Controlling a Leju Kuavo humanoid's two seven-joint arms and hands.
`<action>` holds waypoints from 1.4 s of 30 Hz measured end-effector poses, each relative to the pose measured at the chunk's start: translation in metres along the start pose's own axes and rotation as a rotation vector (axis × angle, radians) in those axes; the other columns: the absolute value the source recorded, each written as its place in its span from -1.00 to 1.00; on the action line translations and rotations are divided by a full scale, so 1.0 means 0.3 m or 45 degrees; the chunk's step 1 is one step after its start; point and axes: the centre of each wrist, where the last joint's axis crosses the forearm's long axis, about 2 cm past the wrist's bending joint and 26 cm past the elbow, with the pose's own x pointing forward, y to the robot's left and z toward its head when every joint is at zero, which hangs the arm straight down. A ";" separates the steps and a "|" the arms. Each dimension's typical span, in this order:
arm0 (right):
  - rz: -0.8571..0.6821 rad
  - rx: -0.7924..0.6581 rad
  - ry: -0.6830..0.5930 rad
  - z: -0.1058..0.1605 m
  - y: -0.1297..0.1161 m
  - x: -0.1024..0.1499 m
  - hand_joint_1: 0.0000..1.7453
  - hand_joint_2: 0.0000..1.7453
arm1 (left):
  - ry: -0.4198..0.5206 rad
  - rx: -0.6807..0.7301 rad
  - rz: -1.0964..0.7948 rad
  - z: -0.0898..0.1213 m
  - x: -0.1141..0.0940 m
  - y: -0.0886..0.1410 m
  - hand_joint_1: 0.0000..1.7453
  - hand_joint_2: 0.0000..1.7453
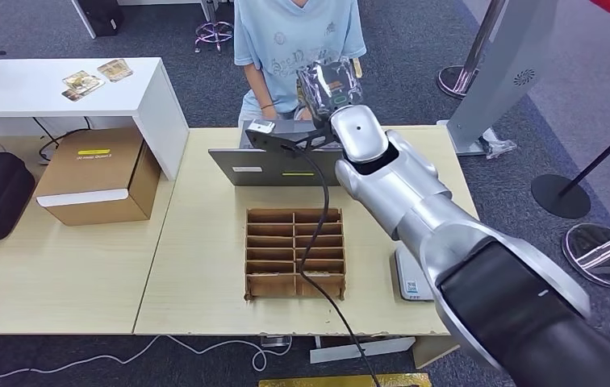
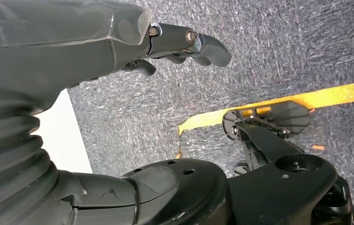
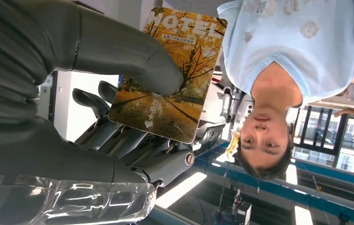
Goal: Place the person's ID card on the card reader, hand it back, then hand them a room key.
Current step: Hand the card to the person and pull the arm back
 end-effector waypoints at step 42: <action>-0.190 0.080 0.056 -0.040 -0.066 -0.040 -1.00 1.00 | 0.018 0.009 -0.043 0.000 0.001 0.016 -1.00 1.00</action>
